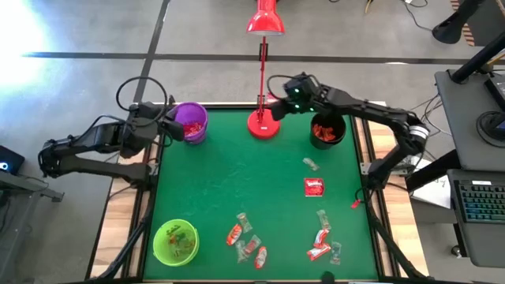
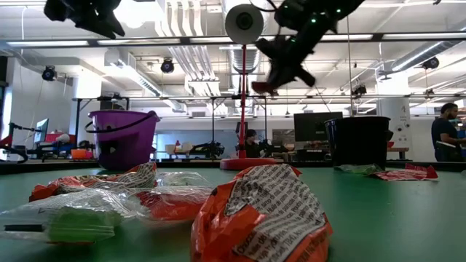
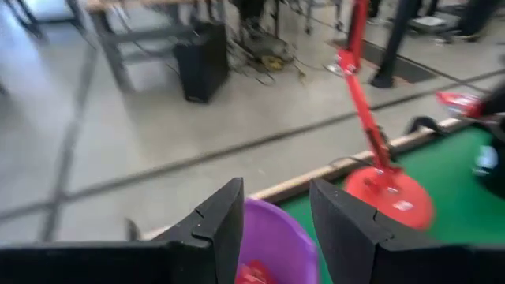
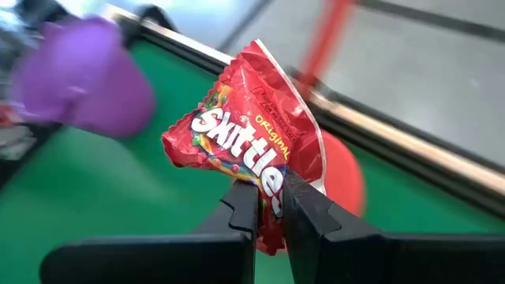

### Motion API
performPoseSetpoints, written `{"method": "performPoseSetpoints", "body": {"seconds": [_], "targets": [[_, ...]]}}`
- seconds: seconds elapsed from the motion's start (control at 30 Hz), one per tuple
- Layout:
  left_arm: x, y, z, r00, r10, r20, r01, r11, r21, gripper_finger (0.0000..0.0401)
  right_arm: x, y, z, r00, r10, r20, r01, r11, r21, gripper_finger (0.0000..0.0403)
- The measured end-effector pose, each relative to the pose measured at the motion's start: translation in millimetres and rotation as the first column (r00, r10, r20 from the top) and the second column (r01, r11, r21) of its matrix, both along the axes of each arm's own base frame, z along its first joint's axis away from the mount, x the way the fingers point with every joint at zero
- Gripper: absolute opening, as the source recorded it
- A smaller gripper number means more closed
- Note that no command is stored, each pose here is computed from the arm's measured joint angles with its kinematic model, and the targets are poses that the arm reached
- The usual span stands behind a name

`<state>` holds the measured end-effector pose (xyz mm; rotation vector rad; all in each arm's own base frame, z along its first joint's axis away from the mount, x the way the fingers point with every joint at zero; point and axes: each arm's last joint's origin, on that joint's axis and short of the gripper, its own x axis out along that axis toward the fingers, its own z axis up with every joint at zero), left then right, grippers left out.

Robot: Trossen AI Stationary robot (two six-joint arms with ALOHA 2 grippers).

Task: Sort candy
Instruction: Put the red candy into the violet bucket

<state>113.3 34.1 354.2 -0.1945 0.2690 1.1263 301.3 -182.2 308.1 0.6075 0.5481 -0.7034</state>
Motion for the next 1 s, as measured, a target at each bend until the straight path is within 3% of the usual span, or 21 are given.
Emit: {"method": "performPoseSetpoints", "body": {"seconds": [0.13, 0.33, 0.63, 0.77, 1.0], "targets": [[-2, 7, -2, 0.995, -0.057, 0.081, 0.067, 0.988, -0.136, 0.0130, 28, -5, 8, 0.995, 0.092, 0.038, -0.091, 0.996, -0.021, 0.0026], [5, 20, -4, 0.974, -0.151, 0.170, 0.197, 0.934, -0.298, 0.0148, 71, 9, 24, 0.960, 0.275, 0.057, -0.270, 0.960, -0.081, 0.0026], [25, 35, -5, 0.953, -0.217, 0.212, 0.276, 0.909, -0.313, 0.0214, 110, 33, 53, 0.911, 0.403, 0.087, -0.381, 0.903, -0.197, 0.0026], [34, 41, -6, 0.943, -0.153, 0.295, 0.261, 0.891, -0.371, 0.0220, 125, 34, 67, 0.892, 0.441, 0.104, -0.402, 0.876, -0.268, 0.0026], [57, 49, 3, 0.839, -0.188, 0.510, 0.403, 0.845, -0.351, 0.0205, 145, 32, 69, 0.879, 0.471, 0.078, -0.429, 0.851, -0.303, 0.0027]]}}
